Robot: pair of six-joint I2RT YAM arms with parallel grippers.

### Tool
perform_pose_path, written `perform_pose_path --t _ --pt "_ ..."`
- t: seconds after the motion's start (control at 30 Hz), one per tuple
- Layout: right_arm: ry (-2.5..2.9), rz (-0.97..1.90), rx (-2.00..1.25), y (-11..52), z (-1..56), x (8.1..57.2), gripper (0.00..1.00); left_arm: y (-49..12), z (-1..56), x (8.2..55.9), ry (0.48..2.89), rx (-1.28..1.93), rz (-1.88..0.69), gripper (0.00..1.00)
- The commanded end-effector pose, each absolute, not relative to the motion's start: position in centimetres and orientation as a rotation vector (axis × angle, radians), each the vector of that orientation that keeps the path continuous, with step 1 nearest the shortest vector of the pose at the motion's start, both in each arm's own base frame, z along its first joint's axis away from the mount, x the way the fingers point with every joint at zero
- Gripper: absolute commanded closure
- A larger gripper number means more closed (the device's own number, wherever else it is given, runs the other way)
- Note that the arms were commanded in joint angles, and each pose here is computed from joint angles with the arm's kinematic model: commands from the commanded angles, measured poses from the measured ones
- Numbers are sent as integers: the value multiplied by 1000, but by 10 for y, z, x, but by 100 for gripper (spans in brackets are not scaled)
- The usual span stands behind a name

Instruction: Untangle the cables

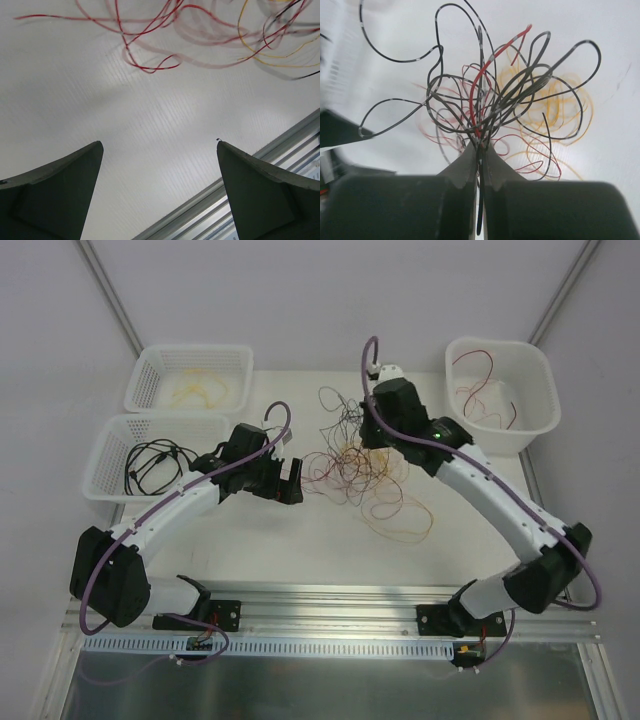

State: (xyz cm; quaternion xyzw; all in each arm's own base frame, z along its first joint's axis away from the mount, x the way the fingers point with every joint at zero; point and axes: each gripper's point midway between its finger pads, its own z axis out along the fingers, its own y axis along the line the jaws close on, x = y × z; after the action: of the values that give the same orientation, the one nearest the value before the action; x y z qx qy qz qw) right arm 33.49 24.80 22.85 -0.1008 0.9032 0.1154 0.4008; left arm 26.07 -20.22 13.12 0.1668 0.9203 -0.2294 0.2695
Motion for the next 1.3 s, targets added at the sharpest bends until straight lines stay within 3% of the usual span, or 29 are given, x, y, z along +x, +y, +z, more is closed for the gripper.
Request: perform_pose_path --t 0.0,0.1,0.2,0.33,0.5,0.7,0.93,1.07,1.27 --pt "2029 325 -306 218 343 307 99 -205 141 260 2436 473 -624 1" --pt "1863 406 -265 200 396 285 99 -205 141 260 2434 476 -628 1" --pt "1785 465 -254 190 404 268 98 -205 141 260 2434 476 -628 1" --pt "1889 452 -277 189 358 260 96 -205 142 261 2433 475 -627 1" --pt "2149 453 -288 198 250 248 92 -205 145 259 2423 477 -637 1" --pt "2390 565 -372 226 167 214 77 -207 146 258 2416 483 -653 1" --pt "2439 529 -490 222 170 193 38 -214 150 253 2400 509 -718 1" --pt "2379 520 -448 205 192 187 31 -220 154 249 2385 527 -768 1" --pt "2269 298 -289 144 219 188 30 -243 166 235 2378 488 -889 1"
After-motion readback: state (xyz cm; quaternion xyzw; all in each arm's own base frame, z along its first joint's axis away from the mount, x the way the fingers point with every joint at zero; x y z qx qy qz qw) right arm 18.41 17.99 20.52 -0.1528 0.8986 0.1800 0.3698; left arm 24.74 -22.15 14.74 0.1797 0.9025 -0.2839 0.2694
